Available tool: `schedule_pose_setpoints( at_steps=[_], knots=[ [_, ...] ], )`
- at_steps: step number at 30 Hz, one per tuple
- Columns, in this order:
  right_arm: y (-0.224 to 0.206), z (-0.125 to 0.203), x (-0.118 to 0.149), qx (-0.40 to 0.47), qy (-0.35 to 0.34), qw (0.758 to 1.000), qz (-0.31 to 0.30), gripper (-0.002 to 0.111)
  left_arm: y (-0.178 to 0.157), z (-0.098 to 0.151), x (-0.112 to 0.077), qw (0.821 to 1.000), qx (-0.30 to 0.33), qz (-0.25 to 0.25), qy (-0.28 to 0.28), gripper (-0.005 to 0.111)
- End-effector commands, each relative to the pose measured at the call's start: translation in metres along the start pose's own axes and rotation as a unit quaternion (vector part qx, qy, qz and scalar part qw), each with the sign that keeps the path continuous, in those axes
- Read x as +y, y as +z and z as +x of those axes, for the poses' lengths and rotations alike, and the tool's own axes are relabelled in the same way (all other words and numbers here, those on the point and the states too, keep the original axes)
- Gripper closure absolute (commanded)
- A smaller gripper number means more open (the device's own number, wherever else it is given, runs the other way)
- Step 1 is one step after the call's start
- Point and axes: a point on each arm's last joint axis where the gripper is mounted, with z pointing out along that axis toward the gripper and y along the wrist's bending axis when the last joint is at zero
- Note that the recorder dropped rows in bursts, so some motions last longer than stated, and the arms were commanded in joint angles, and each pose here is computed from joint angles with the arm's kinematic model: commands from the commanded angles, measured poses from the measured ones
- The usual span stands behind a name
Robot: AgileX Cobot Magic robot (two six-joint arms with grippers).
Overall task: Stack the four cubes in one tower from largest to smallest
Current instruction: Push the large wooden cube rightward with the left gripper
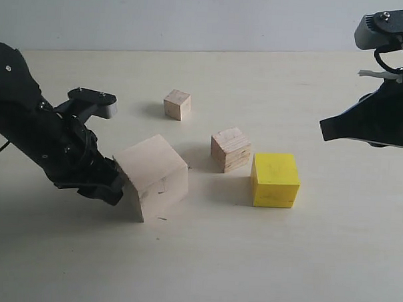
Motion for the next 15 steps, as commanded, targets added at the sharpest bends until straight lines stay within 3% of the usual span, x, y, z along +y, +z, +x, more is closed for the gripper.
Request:
schedule_pose_setpoints(
  at_steps=[1, 15],
  knots=[
    [-0.001, -0.003, 0.000, -0.005, -0.010, 1.000, 0.001, 0.108, 0.009, -0.007, -0.002, 1.000, 0.006, 0.018, -0.012, 0.057],
    [-0.001, -0.003, 0.001, -0.005, -0.007, 1.000, 0.000, 0.108, 0.015, -0.037, 0.001, 0.996, -0.083, 0.026, -0.032, 0.057]
  ],
)
